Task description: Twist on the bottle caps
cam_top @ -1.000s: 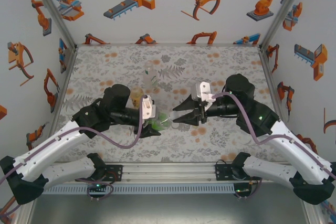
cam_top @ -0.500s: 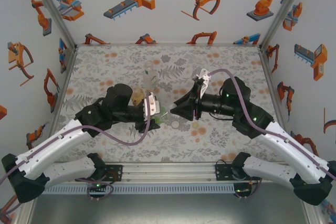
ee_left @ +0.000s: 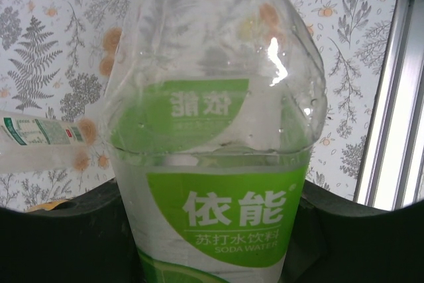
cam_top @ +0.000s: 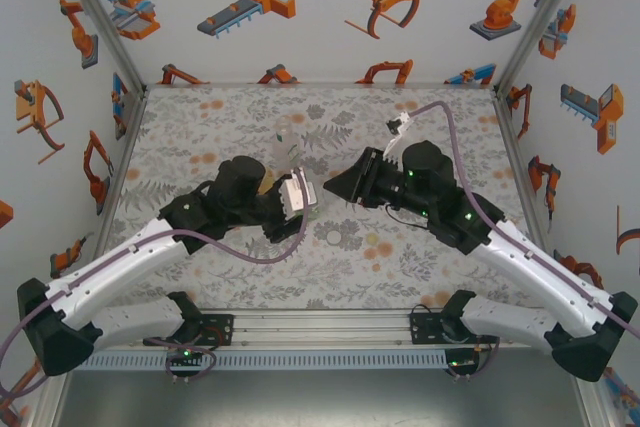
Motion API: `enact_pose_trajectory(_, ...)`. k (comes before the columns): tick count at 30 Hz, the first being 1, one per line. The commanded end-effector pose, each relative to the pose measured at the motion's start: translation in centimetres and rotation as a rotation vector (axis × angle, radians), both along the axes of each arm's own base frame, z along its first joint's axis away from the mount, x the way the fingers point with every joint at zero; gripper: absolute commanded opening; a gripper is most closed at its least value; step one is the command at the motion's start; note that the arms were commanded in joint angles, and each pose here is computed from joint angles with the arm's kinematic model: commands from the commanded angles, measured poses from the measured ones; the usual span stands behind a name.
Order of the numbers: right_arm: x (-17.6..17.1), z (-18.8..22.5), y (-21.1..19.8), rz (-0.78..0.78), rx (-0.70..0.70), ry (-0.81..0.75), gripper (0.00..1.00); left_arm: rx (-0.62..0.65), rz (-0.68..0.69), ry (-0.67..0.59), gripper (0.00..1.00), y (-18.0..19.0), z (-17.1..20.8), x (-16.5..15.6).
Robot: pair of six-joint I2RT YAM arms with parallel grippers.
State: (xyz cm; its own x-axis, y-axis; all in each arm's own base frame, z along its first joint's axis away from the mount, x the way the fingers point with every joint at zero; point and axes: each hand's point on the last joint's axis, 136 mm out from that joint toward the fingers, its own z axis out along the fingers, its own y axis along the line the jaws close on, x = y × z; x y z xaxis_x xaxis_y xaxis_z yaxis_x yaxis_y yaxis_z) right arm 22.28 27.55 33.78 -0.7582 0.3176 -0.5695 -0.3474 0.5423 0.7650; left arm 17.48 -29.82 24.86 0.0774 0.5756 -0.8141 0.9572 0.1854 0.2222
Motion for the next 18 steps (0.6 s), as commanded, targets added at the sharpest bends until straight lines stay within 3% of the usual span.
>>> enact_pose_trajectory(1,-0.2,-1.0,-0.1,-0.044,0.026,0.119,0.0,-0.126,-0.042,-0.083,0.0,-1.8,3.8,0.3)
enact_pose_trajectory(4,-0.4,-0.2,-0.5,-0.041,0.023,0.078,0.0,-0.126,-0.061,-0.081,0.0,-2.0,3.8,0.0)
enact_pose_trajectory(9,-0.7,2.5,-1.8,-0.035,-0.011,-0.079,0.32,-0.124,-0.106,-0.062,0.0,-2.1,3.4,-0.8)
enact_pose_trajectory(11,-0.9,3.9,-2.4,-0.026,-0.03,-0.167,0.4,-0.122,-0.131,-0.048,0.0,-2.1,3.3,-1.3)
enact_pose_trajectory(18,-4.1,8.7,-3.0,0.148,-0.111,-0.595,0.48,-0.139,-0.237,0.021,0.0,-2.2,3.5,-3.7)
